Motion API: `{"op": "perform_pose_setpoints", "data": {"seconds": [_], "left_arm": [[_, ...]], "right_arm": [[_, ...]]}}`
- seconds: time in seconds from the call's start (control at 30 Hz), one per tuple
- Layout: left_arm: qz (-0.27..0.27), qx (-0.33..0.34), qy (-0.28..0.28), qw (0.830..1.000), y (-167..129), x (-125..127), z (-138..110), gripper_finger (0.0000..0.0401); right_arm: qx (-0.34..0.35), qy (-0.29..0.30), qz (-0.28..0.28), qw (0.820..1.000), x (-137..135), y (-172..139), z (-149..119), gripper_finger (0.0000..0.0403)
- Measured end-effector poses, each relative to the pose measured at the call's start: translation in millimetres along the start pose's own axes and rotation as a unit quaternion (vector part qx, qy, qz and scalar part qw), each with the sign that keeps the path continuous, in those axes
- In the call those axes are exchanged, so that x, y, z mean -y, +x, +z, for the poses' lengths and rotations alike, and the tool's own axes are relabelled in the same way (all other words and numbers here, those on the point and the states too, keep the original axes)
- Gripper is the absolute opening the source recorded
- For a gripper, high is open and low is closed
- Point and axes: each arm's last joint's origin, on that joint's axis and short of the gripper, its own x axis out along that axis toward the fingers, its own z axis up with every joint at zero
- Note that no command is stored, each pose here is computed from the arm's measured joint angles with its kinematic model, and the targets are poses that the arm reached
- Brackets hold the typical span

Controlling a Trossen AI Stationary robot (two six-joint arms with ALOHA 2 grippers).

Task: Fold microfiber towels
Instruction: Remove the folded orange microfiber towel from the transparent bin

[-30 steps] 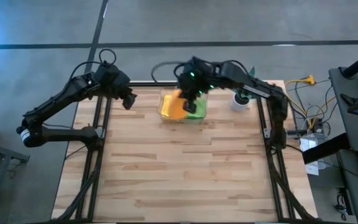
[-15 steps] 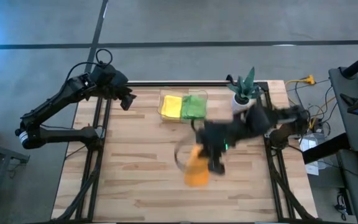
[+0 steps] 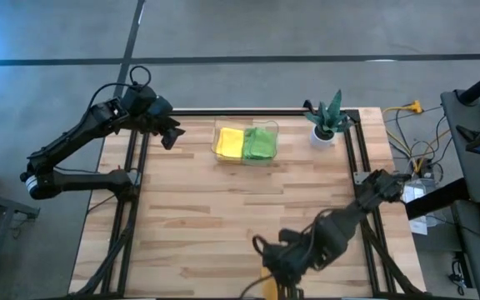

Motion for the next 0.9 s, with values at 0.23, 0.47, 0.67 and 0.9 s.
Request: {"op": "perform_pose_setpoints", "data": {"seconds": [0.23, 0.47, 0.67, 0.9], "left_arm": [[-0.023, -0.002, 0.000, 1.000, 0, 1, 0, 0.0180], [-0.043, -0.005, 0.000, 0.999, 0, 3, -1, 0.0180], [-0.062, -0.013, -0.001, 0.998, -1, 4, -3, 0.0180], [-0.062, -0.041, -0.008, 0.997, -8, 4, -12, 0.0180]], "right_arm": [[-0.053, -0.011, 0.014, 0.998, -5, 24, -4, 0.0008], [-0.086, -0.060, 0.042, 0.994, 29, 65, 25, 0.0008], [-0.084, -0.098, 0.048, 0.990, 86, 101, 50, 0.0008], [-0.038, -0.108, 0.095, 0.989, 149, 118, 80, 0.0008]]}}
